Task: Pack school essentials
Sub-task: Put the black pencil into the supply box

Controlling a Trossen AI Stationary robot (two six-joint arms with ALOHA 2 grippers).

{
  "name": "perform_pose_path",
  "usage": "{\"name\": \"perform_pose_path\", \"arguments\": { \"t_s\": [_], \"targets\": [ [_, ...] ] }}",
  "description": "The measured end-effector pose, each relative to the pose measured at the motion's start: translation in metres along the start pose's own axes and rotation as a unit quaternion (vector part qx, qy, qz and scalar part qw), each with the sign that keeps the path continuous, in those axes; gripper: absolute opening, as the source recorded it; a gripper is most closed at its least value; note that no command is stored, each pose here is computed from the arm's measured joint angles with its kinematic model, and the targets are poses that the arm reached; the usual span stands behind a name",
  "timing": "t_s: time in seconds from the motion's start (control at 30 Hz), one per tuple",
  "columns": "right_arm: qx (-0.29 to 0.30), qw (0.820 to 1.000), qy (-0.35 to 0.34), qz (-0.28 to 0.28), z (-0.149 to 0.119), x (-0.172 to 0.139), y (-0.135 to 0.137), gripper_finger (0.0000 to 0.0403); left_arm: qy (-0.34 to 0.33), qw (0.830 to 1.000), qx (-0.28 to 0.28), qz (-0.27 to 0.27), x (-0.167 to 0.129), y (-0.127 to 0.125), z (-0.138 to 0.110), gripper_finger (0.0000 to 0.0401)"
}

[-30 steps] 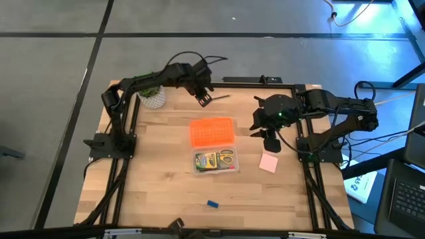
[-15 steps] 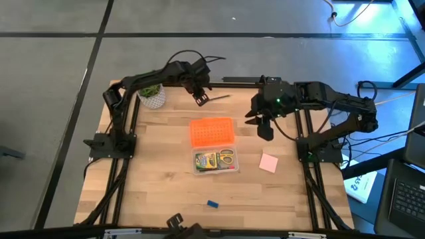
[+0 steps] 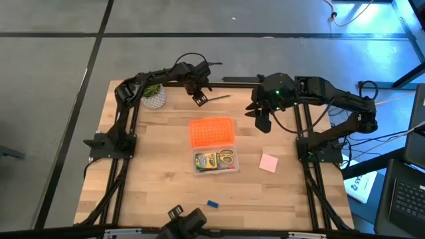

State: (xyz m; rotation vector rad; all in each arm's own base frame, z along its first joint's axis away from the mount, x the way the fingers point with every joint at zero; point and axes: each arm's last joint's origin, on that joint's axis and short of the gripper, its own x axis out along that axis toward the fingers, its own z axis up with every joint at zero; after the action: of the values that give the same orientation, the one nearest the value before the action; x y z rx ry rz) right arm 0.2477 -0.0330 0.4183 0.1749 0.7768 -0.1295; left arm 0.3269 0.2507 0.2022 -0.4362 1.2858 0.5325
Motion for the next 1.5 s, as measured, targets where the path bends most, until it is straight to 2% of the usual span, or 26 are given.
{"name": "perform_pose_path", "arguments": {
  "t_s": [0.2,0.33,0.43,0.63,0.97,1.13,1.5],
  "targets": [
    [0.019,1.0,-0.002,-0.012,0.001,0.0,-0.008,0.0116,0.001,1.0,0.028,-0.005,0.019,0.002,0.004,0.0124],
    [0.027,0.999,-0.003,-0.019,0.001,-0.001,-0.014,0.0116,0.01,0.999,0.038,-0.029,0.029,0.001,0.004,0.0124],
    [0.032,0.999,-0.004,-0.025,0.001,-0.001,-0.018,0.0116,-0.007,0.998,0.054,-0.038,0.03,-0.001,0.007,0.0124],
    [0.041,0.999,-0.005,-0.035,0.002,-0.002,-0.024,0.0116,-0.024,0.997,0.061,-0.032,0.03,-0.003,0.011,0.0124],
    [0.046,0.998,-0.005,-0.039,0.002,-0.002,-0.027,0.0116,-0.004,0.997,0.069,-0.033,0.045,-0.004,0.009,0.0124],
    [0.046,0.998,-0.005,-0.039,0.002,-0.002,-0.027,0.0116,-0.009,0.996,0.089,-0.007,0.045,-0.006,0.01,0.0124],
    [0.046,0.998,-0.005,-0.039,0.002,-0.002,-0.027,0.0116,0.01,0.994,0.105,-0.003,0.061,-0.014,0.009,0.0124]
  ]
}}
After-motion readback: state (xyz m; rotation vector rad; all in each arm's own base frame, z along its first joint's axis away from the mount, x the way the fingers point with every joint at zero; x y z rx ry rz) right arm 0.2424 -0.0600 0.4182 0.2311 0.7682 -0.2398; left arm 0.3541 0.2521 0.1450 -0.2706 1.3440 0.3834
